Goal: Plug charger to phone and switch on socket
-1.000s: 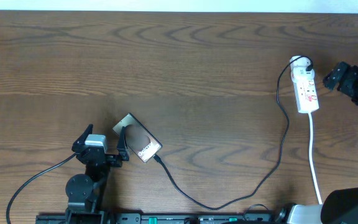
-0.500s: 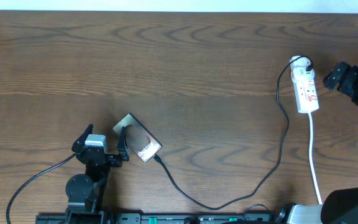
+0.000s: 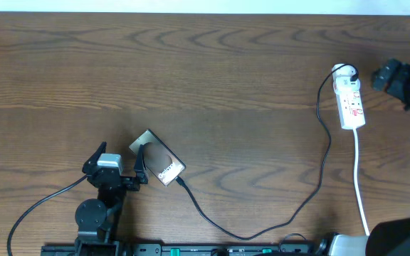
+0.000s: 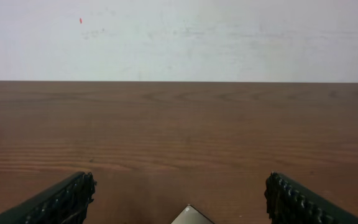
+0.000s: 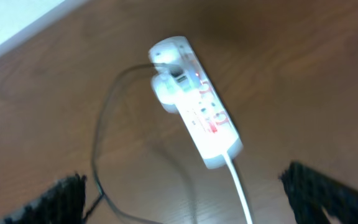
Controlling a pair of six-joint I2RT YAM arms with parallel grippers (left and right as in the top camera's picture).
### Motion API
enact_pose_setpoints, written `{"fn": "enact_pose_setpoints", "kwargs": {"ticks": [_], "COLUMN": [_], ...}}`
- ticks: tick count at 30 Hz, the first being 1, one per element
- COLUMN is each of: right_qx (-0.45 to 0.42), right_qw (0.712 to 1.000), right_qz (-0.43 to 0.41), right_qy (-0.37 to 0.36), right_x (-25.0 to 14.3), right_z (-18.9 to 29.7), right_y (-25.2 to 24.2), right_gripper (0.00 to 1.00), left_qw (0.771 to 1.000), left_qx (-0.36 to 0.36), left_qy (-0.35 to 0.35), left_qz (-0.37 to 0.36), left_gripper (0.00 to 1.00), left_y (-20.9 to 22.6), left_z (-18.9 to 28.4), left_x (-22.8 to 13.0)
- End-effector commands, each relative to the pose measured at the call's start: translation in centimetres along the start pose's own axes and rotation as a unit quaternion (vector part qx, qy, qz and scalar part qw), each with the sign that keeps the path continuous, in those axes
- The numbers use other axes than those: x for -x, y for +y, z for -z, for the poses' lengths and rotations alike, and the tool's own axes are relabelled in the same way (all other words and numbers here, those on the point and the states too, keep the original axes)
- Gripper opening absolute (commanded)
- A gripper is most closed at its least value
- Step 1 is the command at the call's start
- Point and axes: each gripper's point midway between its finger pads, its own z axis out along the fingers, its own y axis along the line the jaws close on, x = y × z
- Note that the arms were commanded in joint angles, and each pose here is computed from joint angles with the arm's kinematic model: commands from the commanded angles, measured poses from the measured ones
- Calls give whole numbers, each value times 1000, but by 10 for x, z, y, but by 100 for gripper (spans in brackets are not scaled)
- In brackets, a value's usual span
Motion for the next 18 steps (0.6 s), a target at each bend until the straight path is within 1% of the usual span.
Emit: {"fn": "enact_pose_setpoints", "kwargs": {"ticks": [1,5,10,15,18], "right_qx": [57,94,136,164,162], "right_qw": [998,988,968,943,929], "right_qz": [35,91,131,144,143], "right_qy": [-23,-83,-163,-251,-299], "right_x": [-14,-36,-67,-90,-103], "right_z": [-2,-18,-22,-10,-2], "right_y": [41,77,101,100,90], "right_gripper": [99,99,99,99,99], "left_qw": [1000,1000,1000,1000,1000], "left_qx": [-15,-15,-15,-15,-15], "left_qy": [24,24,24,24,24], "left_qz": [-5,-5,-5,-5,-5], "left_gripper": [90,90,90,90,90], "left_y": [-5,-5,-5,-5,-5], "left_z": [0,0,0,0,0], "left_x": [-14,-14,-14,-14,-14]}}
